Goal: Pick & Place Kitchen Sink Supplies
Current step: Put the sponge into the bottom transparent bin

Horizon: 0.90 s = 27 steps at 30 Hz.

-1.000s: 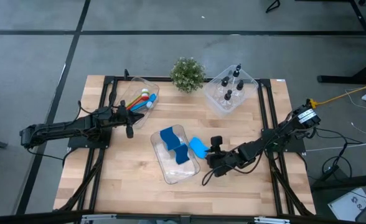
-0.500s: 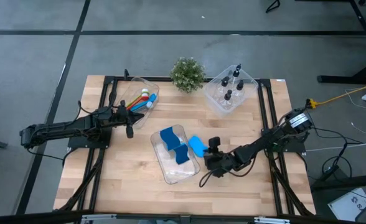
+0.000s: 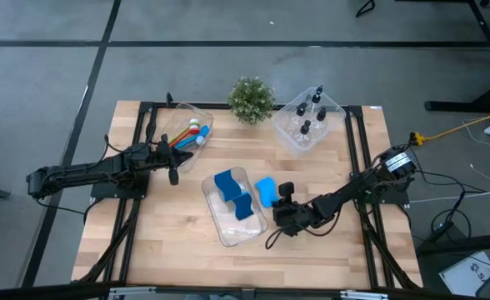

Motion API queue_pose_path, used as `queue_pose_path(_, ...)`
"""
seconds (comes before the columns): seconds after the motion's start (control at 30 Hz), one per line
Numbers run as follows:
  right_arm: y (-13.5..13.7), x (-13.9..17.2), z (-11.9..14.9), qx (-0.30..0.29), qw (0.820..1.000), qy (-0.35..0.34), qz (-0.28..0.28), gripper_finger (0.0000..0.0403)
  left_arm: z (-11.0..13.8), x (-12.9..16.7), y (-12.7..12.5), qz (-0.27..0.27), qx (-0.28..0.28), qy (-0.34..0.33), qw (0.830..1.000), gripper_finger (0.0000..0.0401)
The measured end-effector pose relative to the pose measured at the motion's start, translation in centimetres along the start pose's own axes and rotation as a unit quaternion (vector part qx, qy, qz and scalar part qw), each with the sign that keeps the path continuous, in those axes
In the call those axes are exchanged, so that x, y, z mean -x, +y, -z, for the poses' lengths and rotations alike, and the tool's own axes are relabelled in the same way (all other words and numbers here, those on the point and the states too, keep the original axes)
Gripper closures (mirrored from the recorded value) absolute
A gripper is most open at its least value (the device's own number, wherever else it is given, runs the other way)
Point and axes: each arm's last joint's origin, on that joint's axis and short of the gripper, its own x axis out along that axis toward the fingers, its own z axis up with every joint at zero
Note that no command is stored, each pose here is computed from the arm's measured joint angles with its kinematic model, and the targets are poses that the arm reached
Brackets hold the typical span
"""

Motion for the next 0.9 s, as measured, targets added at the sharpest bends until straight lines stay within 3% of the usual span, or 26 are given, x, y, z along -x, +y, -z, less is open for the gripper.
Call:
queue_pose_path(0.1, 0.0, 0.0, 0.0, 0.000, 1.000, 0.000, 0.000, 0.0397, 0.0, 0.0, 0.0, 0.000, 0.000, 0.000, 1.000, 0.0392)
queue_pose_path(0.37, -0.5, 0.4, -0.4, -0.054, 0.998, 0.008, 0.022, 0.0399, 0.0, 0.0, 0.0, 0.000, 0.000, 0.000, 1.000, 0.0393)
queue_pose_path(0.6, -3.2, 3.6, -1.1, -0.120, 0.991, 0.006, 0.063, 0.0400, 0.0, 0.0, 0.0, 0.000, 0.000, 0.000, 1.000, 0.0388)
queue_pose_path(0.9, -7.5, 8.6, -2.5, -0.183, 0.975, -0.079, 0.099, 0.0401, 0.0, 0.0, 0.0, 0.000, 0.000, 0.000, 1.000, 0.0395)
